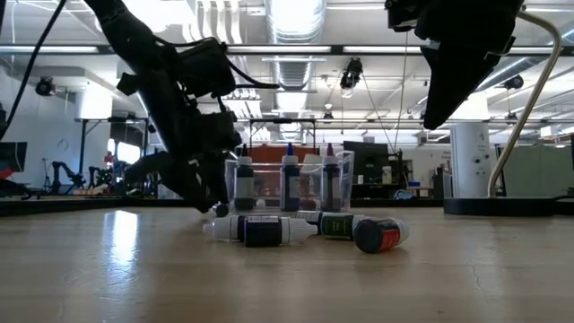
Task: Pick & Place food coloring
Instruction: Put the small brown food coloring bottle into the transparent bin
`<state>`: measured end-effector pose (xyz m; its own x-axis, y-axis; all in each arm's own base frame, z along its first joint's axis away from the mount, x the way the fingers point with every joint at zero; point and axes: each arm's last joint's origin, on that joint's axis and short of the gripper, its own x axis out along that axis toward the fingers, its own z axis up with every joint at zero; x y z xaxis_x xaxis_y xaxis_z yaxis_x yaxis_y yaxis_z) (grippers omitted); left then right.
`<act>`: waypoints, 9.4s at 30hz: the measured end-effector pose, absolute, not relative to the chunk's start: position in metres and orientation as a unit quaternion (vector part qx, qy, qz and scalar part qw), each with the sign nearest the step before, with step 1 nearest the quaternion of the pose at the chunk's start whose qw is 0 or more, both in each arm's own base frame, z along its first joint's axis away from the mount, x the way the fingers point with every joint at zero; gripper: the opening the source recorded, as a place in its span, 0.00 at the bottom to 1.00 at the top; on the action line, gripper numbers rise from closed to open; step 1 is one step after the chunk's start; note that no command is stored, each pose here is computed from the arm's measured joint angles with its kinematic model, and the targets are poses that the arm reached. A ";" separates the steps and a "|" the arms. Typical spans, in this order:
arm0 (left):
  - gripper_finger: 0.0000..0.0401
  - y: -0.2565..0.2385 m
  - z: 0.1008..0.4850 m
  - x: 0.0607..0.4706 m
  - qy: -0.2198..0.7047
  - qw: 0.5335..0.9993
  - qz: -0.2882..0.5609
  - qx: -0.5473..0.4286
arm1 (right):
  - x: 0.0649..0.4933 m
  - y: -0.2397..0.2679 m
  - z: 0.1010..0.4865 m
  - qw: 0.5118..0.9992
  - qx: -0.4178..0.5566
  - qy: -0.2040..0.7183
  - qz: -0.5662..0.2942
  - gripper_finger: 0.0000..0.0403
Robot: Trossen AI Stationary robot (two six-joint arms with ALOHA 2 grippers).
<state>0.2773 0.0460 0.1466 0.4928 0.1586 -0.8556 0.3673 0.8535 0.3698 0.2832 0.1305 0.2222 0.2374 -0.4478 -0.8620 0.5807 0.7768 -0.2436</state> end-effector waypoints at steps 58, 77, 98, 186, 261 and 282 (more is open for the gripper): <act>0.41 0.035 0.158 0.283 0.532 0.839 0.061 0.096 | 0.278 0.126 0.204 0.782 0.076 0.499 -0.365 0.51; 0.41 0.021 0.163 0.282 0.520 0.812 0.196 0.179 | 0.279 0.126 0.204 0.784 0.082 0.495 -0.364 0.51; 0.41 0.018 0.164 0.290 0.481 0.857 0.184 0.030 | 0.275 0.124 0.197 0.783 0.069 0.493 -0.372 0.51; 0.41 0.051 0.145 0.322 0.513 0.852 0.094 0.037 | 0.272 0.122 0.191 0.777 0.079 0.490 -0.386 0.51; 0.37 0.067 0.146 0.277 0.465 0.849 0.197 -0.158 | 0.272 0.117 0.187 0.774 0.084 0.490 -0.392 0.51; 0.10 0.061 0.206 0.294 0.386 0.882 0.190 -0.193 | 0.273 0.116 0.187 0.773 0.079 0.494 -0.389 0.51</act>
<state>0.2937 0.0606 0.2065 0.6296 0.1848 -0.7546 -0.4838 0.8533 -0.1947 0.2729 0.1161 0.1870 0.2089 -0.5243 -0.8255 0.6800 0.6846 -0.2628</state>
